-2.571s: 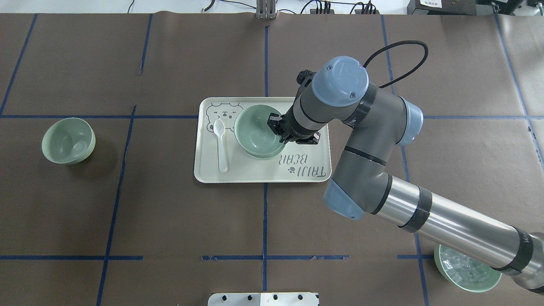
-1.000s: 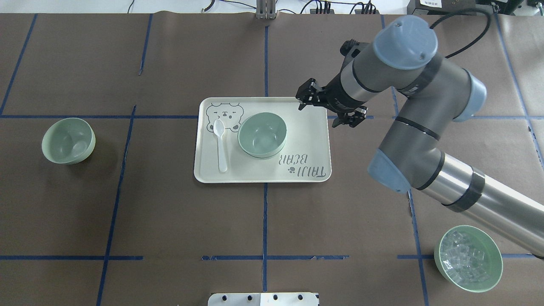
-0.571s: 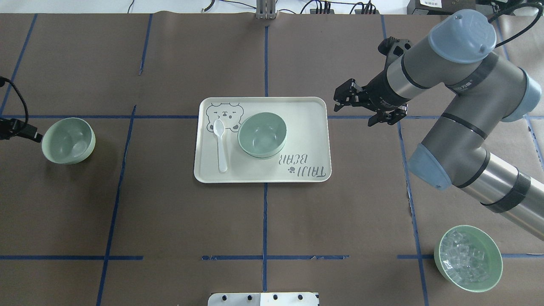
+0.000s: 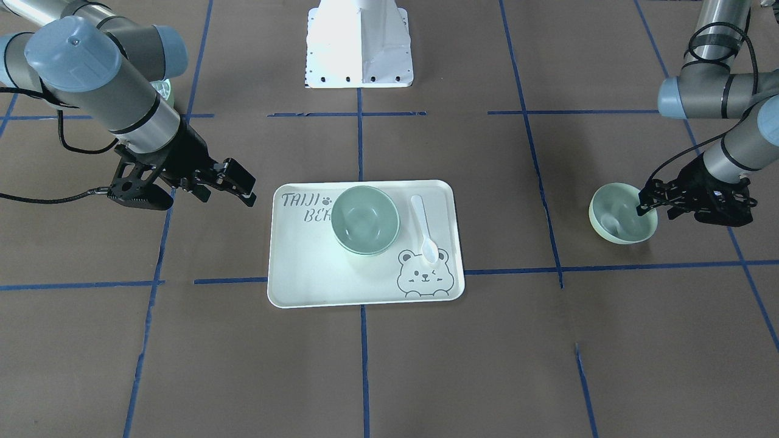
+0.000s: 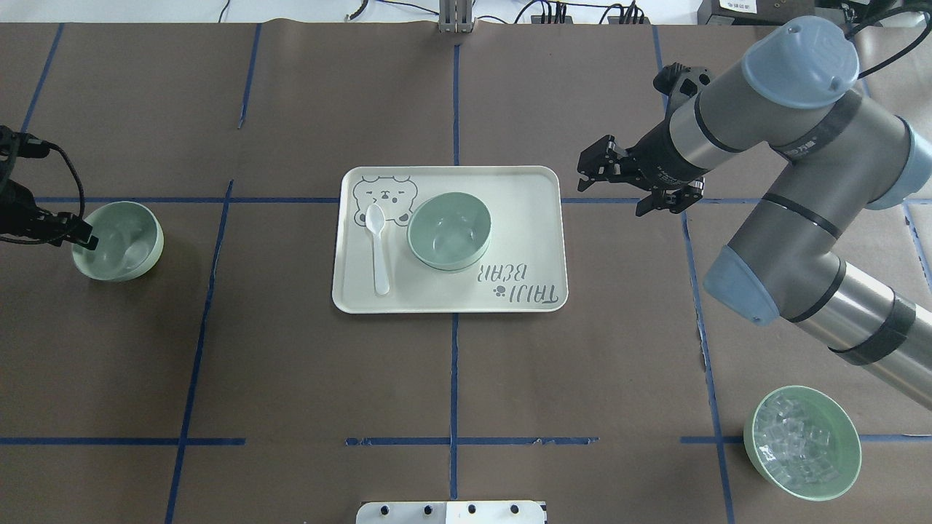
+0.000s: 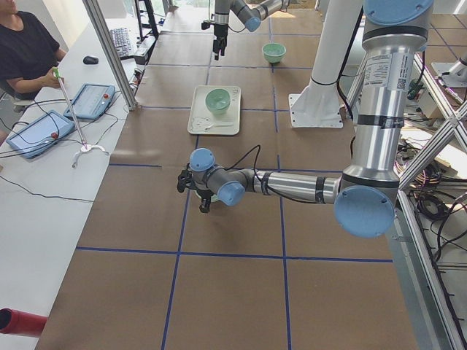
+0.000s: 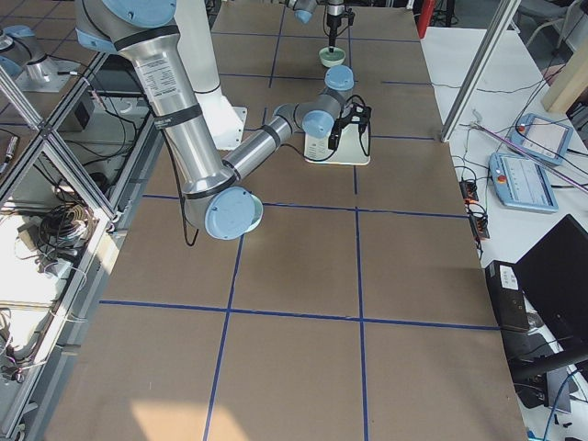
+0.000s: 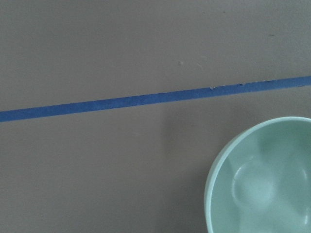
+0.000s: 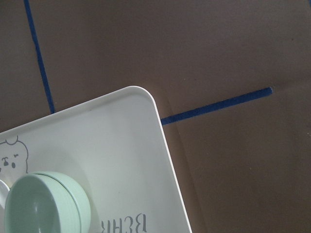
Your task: Stack green bowls together
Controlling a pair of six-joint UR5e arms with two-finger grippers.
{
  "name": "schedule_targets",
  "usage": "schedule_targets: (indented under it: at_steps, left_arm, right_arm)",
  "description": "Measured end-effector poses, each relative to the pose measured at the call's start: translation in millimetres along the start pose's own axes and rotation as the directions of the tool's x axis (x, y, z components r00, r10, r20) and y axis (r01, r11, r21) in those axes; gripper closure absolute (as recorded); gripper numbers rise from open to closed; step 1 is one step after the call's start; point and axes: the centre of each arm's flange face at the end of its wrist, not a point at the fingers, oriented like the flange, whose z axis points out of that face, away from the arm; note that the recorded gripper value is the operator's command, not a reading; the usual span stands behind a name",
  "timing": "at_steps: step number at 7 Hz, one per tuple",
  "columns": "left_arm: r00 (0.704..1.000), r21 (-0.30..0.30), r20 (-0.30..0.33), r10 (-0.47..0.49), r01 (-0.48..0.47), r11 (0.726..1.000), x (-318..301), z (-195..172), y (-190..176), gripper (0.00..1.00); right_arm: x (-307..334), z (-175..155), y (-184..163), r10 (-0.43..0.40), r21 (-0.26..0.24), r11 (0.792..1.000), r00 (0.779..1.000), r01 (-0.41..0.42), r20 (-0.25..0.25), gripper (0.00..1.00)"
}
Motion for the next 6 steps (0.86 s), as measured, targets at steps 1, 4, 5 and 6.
schedule_targets:
  at_steps: [1, 4, 5, 6]
  left_arm:
    - [1.000, -0.001, 0.000, -0.006, 0.006, 1.000, 1, 0, -1, 1.00]
    - [0.990, 0.055, -0.104, -0.094, 0.100, 0.993, 76, -40, -40, 1.00]
    - [0.971, 0.048, -0.188, -0.145, 0.157, 0.986, 145, -58, -65, 1.00]
    - [0.946, -0.003, -0.261, -0.190, 0.196, 0.981, 238, -57, -75, 1.00]
  right_arm:
    - [0, 0, 0, 0.000, 0.000, 1.000, 1.000, 0.000, 0.001, 0.00]
    - [5, -8, 0, 0.002, 0.004, 1.000, 1.000, -0.002, 0.006, 0.00]
    - [20, -20, -4, 0.010, 0.013, 1.000, 1.000, -0.010, 0.005, 0.00]
    - [46, -33, -14, 0.005, 0.022, 1.000, 1.000, -0.005, -0.005, 0.00]
